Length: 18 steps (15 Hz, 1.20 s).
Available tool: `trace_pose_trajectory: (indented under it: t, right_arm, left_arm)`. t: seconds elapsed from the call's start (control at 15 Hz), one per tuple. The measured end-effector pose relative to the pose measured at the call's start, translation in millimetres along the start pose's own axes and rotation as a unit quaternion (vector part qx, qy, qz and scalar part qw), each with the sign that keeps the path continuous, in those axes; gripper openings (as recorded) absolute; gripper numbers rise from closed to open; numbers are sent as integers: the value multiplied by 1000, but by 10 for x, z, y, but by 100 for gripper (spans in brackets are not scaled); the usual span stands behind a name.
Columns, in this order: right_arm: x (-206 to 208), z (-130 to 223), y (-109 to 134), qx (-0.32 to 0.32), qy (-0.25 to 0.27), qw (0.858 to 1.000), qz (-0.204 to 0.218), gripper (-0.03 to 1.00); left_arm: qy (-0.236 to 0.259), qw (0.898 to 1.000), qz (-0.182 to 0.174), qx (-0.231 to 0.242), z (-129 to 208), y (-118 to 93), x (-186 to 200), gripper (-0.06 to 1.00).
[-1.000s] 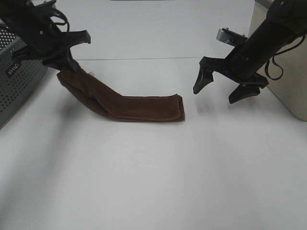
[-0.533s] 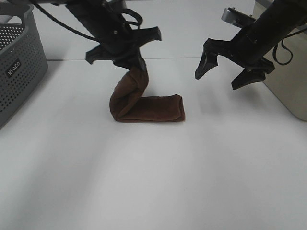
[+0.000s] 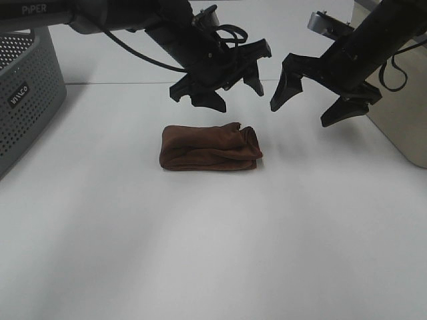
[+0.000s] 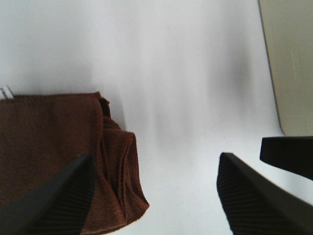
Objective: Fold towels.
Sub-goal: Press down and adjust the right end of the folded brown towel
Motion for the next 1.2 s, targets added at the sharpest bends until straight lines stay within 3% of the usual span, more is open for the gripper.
trace_pose_trajectory:
  t: [0.13,0.27,0.47,0.6,0.8,1.2]
  right_arm:
    - [5,9,184,-20,3,999,-45,96]
    - [-53,88,536,5,14,995,-102,96]
    - [-325,288,1121,36,44,978,-199,96]
    - [-524,302,1355,19,50,960,-273,96]
    - [-799,274,1212,-15,61,957,-281,96]
    - [-899,288,758,-60,96,968,-224,96]
  left_arm:
    - [-34,999,-17,-20,-267,116,258,69]
    - [-73,995,-50,-38,-578,356,581,69]
    - [-89,992,-83,-25,-800,725,897,69]
    - [-80,992,-96,-17,-809,868,965,69]
    - [-67,993,-100,-18,-761,885,972,69]
    - [-59,992,-106,-20,-733,906,972,69]
Point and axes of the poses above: a point on each arm's last joint axis where the gripper is mounted, x pointing back along that axis away from the gripper, y along the wrist's bending axis when the last joint is at zero, z = x × y, the point moved 10 cm from there along -x, pointing out along that axis toward the gripper, and after that the axes turned 8 degrees about -x, right-handed, at the moved point
